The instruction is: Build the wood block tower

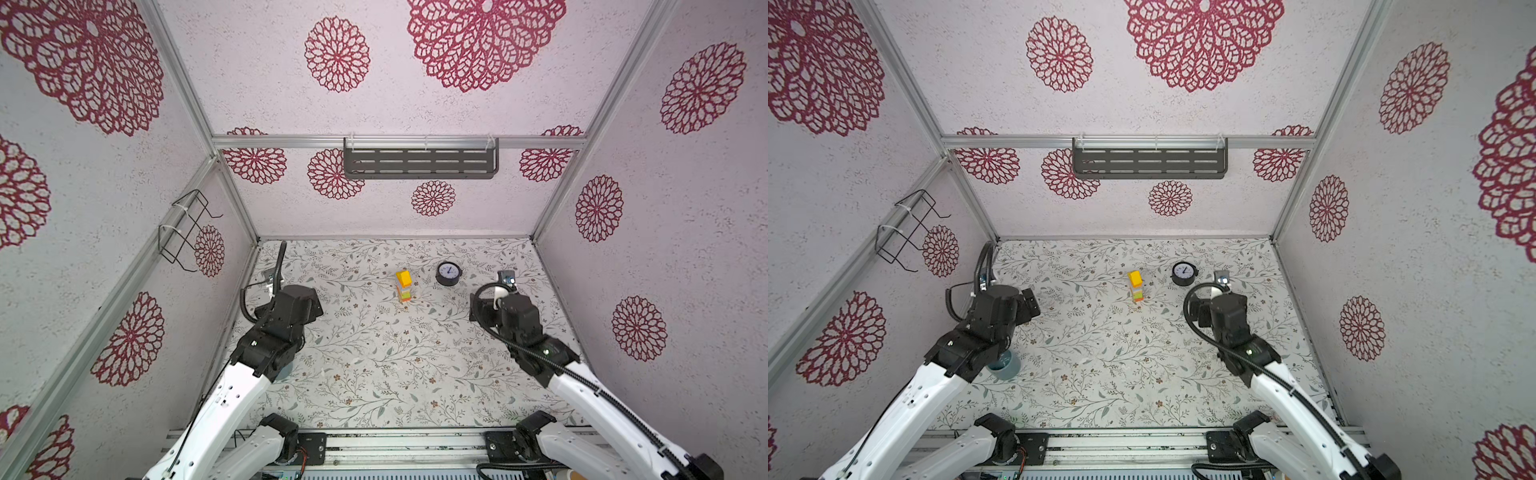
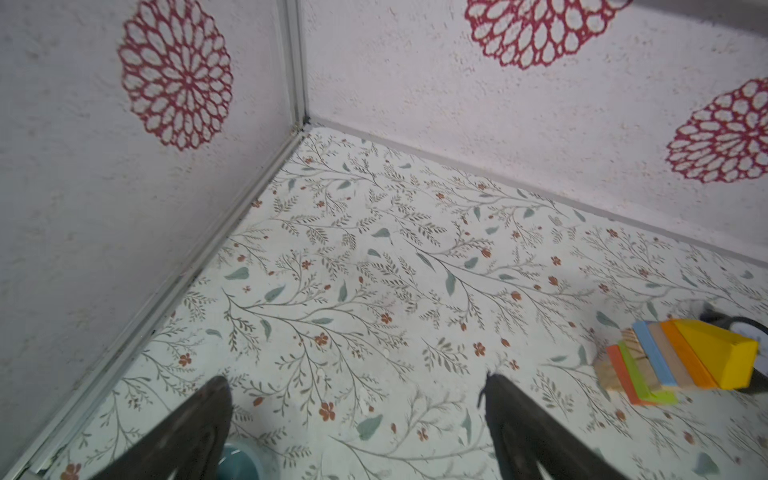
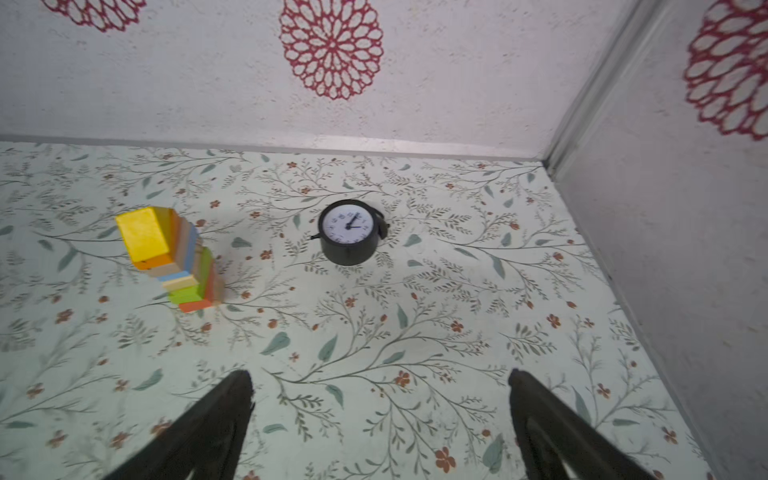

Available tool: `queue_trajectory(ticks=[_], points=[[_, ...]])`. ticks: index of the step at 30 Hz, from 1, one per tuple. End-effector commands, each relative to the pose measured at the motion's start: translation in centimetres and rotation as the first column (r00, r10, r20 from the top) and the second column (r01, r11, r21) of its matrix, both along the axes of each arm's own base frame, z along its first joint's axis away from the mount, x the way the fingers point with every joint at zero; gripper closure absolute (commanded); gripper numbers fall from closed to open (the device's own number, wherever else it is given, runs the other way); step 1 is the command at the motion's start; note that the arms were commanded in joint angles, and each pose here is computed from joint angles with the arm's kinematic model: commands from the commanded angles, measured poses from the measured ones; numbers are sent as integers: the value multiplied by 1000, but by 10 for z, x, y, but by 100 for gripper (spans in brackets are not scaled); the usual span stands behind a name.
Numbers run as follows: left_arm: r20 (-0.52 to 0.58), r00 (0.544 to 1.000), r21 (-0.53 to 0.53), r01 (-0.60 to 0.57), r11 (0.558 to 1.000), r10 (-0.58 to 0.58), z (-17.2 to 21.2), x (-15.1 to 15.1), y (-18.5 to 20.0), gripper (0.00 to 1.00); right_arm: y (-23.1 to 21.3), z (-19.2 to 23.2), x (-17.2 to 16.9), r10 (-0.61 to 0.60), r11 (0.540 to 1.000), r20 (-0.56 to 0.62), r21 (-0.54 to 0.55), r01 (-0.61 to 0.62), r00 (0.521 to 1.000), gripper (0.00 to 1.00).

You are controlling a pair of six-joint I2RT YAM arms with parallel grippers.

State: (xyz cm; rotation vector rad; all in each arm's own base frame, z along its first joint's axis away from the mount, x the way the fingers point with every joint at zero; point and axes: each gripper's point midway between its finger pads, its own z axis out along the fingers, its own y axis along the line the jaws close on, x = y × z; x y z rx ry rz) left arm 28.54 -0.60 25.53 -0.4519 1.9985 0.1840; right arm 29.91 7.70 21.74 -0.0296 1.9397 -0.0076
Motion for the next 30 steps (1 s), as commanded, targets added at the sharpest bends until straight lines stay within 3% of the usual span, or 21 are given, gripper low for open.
queue_trajectory(ticks=[1,4,7,12,15,18,22,25,30], points=[[143,987,76,-91,993,79,11,-3,22,3,-28,21,-11,-103,995,260,30,99,960,1],[193,975,88,-133,987,114,0,-6,31,3,-40,10,-29,-131,990,362,97,103,923,1],[172,976,119,-153,981,131,-24,-4,35,3,-53,6,-40,-185,980,430,149,133,884,1],[123,943,207,-330,921,310,-51,-7,67,3,-57,-19,-35,-202,979,381,69,190,902,1],[34,961,267,-275,924,276,-67,5,76,3,-61,-33,-28,-205,971,361,-39,234,910,1],[19,963,320,-261,911,269,-77,10,89,3,-68,-38,-28,-222,954,387,-102,281,895,1],[65,982,223,-188,956,178,-92,19,93,3,-73,-52,-25,-232,949,371,-118,294,899,1],[92,990,177,-124,976,109,-97,31,90,3,-72,-62,-20,-199,937,348,-206,281,916,1],[138,985,172,-128,977,105,-92,56,93,3,-80,-56,-13,-240,935,395,-149,320,886,1]])
